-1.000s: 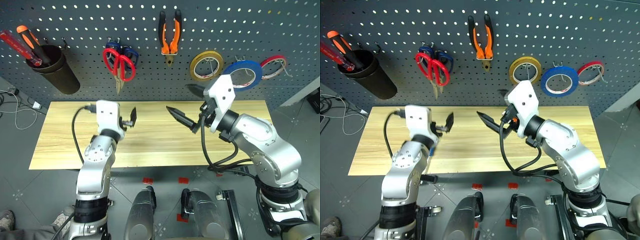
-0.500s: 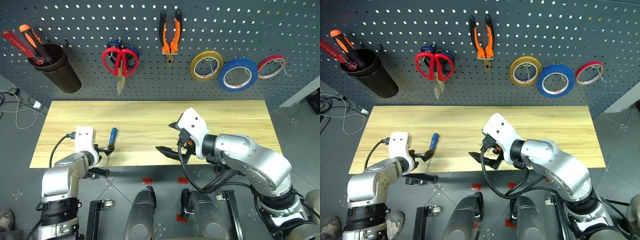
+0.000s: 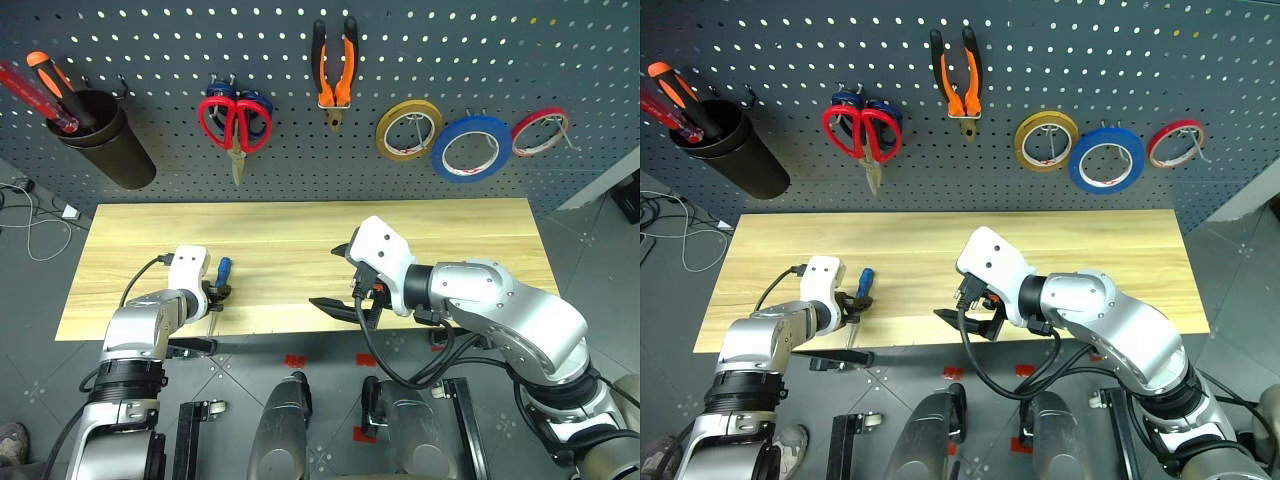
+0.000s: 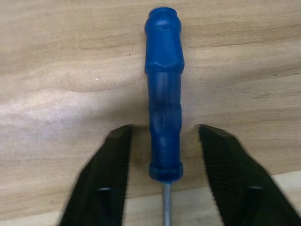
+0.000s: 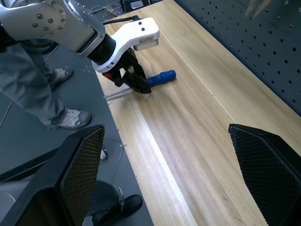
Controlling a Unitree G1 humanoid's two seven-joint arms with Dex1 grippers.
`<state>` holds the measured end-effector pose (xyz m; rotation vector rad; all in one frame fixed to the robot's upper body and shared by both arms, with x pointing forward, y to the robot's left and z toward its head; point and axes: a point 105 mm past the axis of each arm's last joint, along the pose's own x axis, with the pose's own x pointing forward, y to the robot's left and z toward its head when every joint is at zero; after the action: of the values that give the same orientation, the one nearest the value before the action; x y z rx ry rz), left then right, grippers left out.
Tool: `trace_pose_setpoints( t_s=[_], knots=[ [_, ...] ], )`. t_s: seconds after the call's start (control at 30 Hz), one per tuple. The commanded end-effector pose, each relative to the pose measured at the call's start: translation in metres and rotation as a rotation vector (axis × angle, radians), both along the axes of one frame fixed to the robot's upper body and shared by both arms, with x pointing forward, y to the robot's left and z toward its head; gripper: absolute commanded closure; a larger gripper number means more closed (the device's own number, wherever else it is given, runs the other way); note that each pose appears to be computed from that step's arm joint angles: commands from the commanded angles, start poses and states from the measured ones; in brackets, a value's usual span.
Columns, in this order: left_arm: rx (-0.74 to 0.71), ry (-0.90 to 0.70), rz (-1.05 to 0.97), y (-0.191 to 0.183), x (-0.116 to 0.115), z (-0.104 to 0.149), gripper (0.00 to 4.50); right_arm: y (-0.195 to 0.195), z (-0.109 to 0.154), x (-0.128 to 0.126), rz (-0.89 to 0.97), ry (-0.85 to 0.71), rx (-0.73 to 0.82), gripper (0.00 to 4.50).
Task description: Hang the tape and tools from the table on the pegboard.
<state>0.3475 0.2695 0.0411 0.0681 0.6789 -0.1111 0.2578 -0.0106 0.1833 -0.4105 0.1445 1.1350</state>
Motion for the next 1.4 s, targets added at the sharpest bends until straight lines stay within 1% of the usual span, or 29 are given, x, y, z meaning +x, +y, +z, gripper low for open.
trace_pose_setpoints(
  t_s=[0.03,0.07,0.1,0.2,0.3,0.33,0.4,0.47,0.53,0.6,0.67,0.7,0.73,0.77,0.83,0.97,1.07,1.1,1.17,1.23,1.33,1.4],
  knots=[
    [0.031,-0.015,-0.037,0.002,0.001,0.002,3.48,0.001,0.004,-0.006,0.041,-0.027,0.01,0.0],
    [0.039,-0.035,-0.049,0.003,0.001,0.006,3.83,0.0,0.005,-0.004,0.036,-0.033,0.012,0.0],
    [0.042,-0.076,-0.06,0.004,0.002,0.012,4.02,-0.002,0.007,-0.003,0.031,-0.041,0.016,0.0],
    [0.074,-0.176,-0.065,0.009,-0.001,0.024,4.02,-0.003,0.012,-0.001,0.033,-0.098,0.023,0.0],
    [0.102,-0.269,-0.049,0.014,-0.01,0.033,4.02,-0.003,0.018,-0.003,0.044,-0.175,0.063,0.0],
    [0.117,-0.327,-0.027,0.017,-0.013,0.04,4.02,-0.003,0.021,-0.002,0.038,-0.218,0.074,0.0],
    [0.148,-0.466,0.025,0.022,-0.024,0.058,4.02,-0.003,0.024,-0.003,0.033,-0.247,0.107,0.0],
    [0.146,-0.577,0.101,0.027,-0.035,0.073,4.02,-0.003,0.028,-0.007,0.05,-0.239,0.145,0.0],
    [0.14,-0.685,0.134,0.024,-0.047,0.088,4.02,-0.004,0.036,-0.01,0.063,-0.239,0.196,0.0],
    [0.19,-0.803,0.15,0.019,-0.062,0.112,4.02,-0.008,0.052,-0.01,0.051,-0.237,0.29,0.0],
    [0.193,-0.893,0.18,0.019,-0.068,0.134,4.02,-0.012,0.061,-0.008,0.031,-0.235,0.34,0.0],
    [0.2,-0.95,0.182,0.019,-0.069,0.15,4.02,-0.013,0.064,-0.006,0.026,-0.237,0.351,0.0],
    [0.23,-1.027,0.168,0.018,-0.07,0.171,4.02,-0.014,0.068,-0.004,0.02,-0.238,0.364,0.0],
    [0.253,-1.076,0.156,0.016,-0.071,0.186,4.02,-0.015,0.07,-0.003,0.017,-0.238,0.371,0.0],
    [0.276,-1.161,0.151,0.015,-0.071,0.213,4.02,-0.016,0.072,0.001,0.007,-0.222,0.38,0.0],
    [0.268,-1.255,0.114,0.011,-0.061,0.25,4.02,-0.02,0.068,0.016,-0.09,-0.159,0.363,0.0],
    [0.239,-1.362,0.066,0.002,-0.053,0.287,4.02,-0.018,0.074,0.016,-0.095,-0.16,0.372,0.0],
    [0.231,-1.379,0.06,0.001,-0.052,0.293,4.02,-0.018,0.074,0.015,-0.094,-0.161,0.37,0.0],
    [0.208,-1.429,0.077,0.006,-0.047,0.314,4.02,-0.017,0.074,0.015,-0.097,-0.162,0.366,0.0],
    [0.19,-1.462,0.092,0.011,-0.043,0.328,4.02,-0.017,0.074,0.015,-0.101,-0.165,0.361,0.0],
    [0.185,-1.477,0.089,0.016,-0.036,0.336,4.02,-0.016,0.075,0.015,-0.106,-0.171,0.361,0.0],
    [0.196,-1.483,0.117,0.026,-0.03,0.34,4.02,-0.013,0.077,0.016,-0.104,-0.187,0.362,0.0]
  ],
)
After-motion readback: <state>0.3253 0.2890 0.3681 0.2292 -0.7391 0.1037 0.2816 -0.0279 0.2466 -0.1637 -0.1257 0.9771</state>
